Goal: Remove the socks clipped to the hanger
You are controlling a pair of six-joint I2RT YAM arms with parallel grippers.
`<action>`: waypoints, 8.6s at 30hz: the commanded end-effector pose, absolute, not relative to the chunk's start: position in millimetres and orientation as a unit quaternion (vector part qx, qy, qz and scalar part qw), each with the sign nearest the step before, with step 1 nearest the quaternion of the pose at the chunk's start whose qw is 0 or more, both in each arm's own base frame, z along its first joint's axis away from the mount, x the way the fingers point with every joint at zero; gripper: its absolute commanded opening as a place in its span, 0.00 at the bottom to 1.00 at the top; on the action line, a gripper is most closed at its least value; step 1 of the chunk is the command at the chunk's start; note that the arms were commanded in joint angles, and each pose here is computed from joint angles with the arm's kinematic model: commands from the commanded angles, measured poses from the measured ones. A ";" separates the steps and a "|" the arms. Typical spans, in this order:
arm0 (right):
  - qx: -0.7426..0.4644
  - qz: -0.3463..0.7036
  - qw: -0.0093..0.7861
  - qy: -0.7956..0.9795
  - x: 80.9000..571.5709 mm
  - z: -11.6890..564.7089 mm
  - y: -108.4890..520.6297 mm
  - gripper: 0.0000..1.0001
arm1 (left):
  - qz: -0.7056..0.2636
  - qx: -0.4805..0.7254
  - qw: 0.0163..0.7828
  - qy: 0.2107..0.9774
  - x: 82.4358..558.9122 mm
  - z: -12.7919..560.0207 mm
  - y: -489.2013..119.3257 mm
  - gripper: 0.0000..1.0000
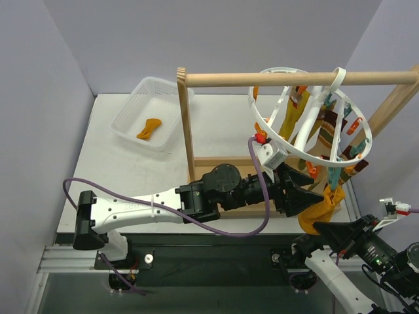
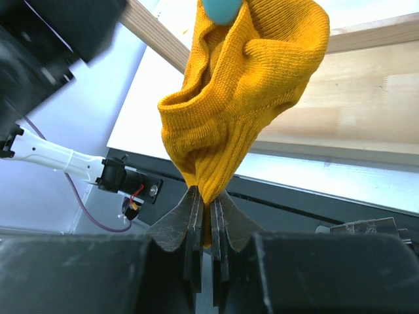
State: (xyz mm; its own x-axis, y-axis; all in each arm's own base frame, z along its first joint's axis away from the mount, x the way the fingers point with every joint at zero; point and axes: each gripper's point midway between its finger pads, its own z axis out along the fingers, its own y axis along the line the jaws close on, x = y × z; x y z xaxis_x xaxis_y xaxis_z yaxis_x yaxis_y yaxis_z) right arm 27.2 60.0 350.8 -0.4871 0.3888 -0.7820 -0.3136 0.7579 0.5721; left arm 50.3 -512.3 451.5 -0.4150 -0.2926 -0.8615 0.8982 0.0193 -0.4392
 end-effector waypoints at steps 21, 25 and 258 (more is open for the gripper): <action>0.019 0.350 0.513 0.783 29.5 358.7 60.8 0.00 | -0.592 0.222 0.495 0.596 75.0 472.2 -539.1 0.60; 0.014 0.349 0.507 0.788 31.1 355.4 63.5 0.00 | -0.582 0.204 0.508 0.601 83.1 467.4 -537.5 0.61; -0.052 0.455 0.507 0.730 76.4 374.7 105.4 0.00 | -0.633 0.152 0.501 0.570 107.9 474.3 -523.4 0.69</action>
